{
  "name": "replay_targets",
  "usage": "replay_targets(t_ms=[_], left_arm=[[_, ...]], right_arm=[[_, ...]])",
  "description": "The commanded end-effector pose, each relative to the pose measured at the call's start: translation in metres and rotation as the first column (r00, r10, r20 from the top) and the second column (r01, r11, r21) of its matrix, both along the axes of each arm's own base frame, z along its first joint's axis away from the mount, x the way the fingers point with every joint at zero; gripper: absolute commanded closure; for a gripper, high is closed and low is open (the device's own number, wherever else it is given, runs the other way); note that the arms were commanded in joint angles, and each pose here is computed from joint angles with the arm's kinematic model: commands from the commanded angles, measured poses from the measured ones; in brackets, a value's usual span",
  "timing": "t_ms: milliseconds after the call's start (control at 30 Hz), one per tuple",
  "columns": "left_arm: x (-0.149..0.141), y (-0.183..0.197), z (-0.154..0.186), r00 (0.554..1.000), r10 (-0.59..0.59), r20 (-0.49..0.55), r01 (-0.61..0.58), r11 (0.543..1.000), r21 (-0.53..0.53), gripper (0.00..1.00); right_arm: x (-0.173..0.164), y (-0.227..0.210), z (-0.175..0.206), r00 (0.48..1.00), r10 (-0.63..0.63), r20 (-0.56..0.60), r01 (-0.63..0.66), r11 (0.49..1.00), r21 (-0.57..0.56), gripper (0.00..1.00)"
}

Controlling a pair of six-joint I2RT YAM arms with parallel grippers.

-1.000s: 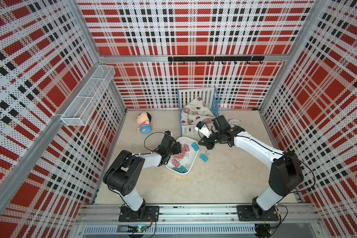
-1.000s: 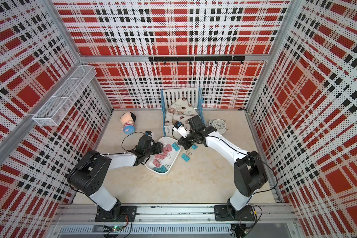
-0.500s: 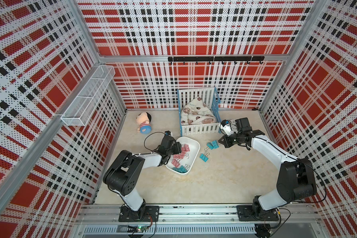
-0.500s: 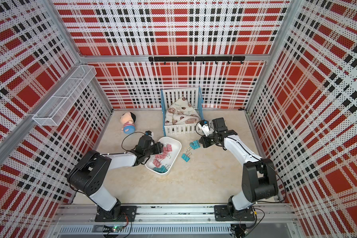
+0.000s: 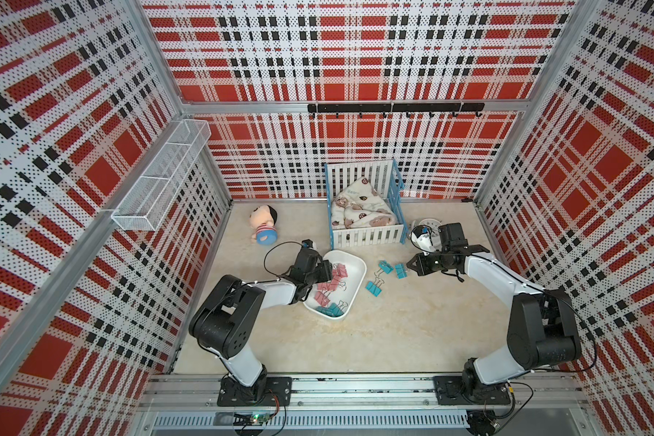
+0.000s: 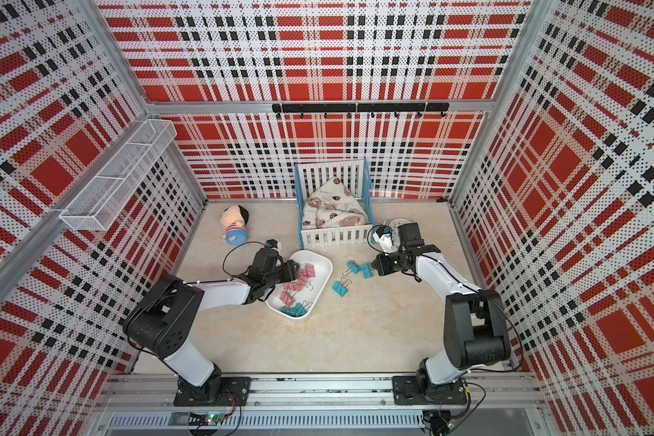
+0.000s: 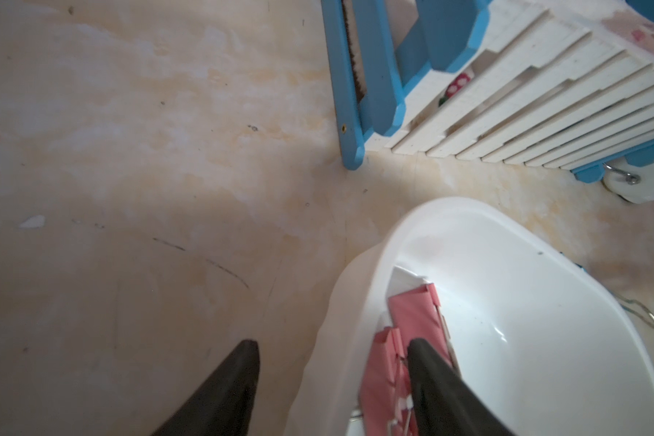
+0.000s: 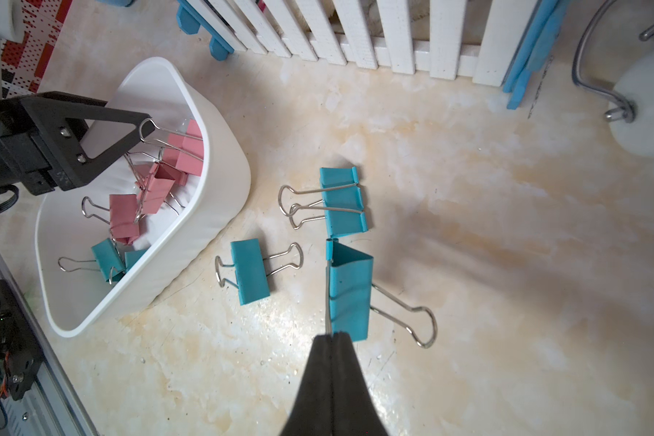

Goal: Take out the binder clips from the storage box
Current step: Place the binder clip at the center of the board.

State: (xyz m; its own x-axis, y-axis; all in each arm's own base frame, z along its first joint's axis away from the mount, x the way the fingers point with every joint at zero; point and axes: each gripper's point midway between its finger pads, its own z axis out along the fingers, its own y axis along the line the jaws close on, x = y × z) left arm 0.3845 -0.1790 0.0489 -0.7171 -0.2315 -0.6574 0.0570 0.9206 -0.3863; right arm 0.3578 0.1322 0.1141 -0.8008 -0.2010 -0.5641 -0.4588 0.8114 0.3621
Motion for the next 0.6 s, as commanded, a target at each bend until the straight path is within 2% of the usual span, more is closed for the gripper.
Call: replay_targets(t_ms=[0,400,567], left_arm=[[0.0,-0.004,-0.006,1.0,-0.009,-0.018,0.01,1.0,0.005,0.32],[0.0,-0.007,-0.008,1.0,-0.013,-0.023,0.013,1.0,0.005,0.32],[0.0,-0.006,-0.008,1.0,-0.011,-0.026,0.011,1.0,0.009,0.32]], right_arm=[[0.007,-0.004,-0.008,0.999,-0.033,-0.015,0.033,0.999,0.033,0.99],[0.014,-0.006,-0.033,0.996,-0.052,-0.075,0.057,0.996,0.068,0.96],[0.016,-0.008,-0.042,0.994,-0.066,-0.09,0.072,0.995,0.063,0.91]])
